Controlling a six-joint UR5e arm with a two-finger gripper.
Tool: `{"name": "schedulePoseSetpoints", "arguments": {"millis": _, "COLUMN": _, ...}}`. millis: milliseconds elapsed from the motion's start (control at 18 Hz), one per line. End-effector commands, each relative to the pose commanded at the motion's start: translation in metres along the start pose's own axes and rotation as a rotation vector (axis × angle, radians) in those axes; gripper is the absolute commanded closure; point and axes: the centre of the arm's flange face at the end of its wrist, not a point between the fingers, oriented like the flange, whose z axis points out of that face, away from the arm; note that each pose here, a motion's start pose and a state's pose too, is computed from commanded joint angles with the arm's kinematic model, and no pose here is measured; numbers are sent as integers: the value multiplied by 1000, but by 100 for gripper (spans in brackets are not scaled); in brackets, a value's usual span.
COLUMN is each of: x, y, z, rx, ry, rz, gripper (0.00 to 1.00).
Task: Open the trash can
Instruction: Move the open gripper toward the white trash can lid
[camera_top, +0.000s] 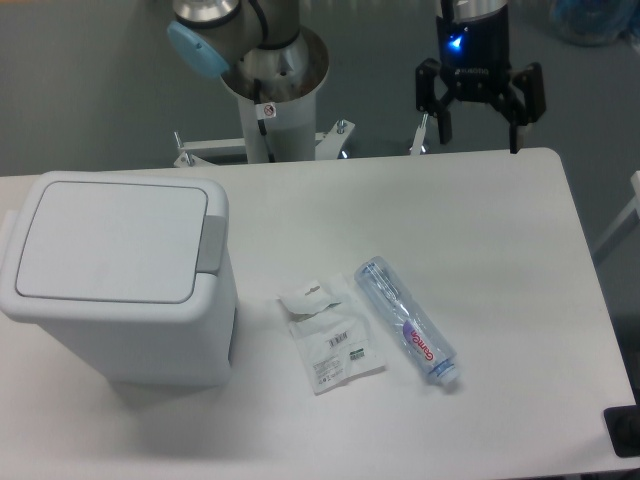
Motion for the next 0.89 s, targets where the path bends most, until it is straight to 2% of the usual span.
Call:
{"name": "schedulePoseSetpoints", "arguments": {"millis": 389, "x": 2, "y": -5, "z": 0, "rx": 13, "ry": 4, "rz": -26, "gripper": 0}}
{"name": "schedulePoseSetpoints", "arguments": {"millis": 667, "x": 2, "y": -19, "z": 1, "rx": 140, "ry": 37, "rz": -211, "gripper": 0}}
{"name": "schedulePoseSetpoints", "arguments": {"millis": 889, "x": 9, "y": -35, "z": -1, "rx": 173, "ry": 58, "rz": -286, "gripper": 0}}
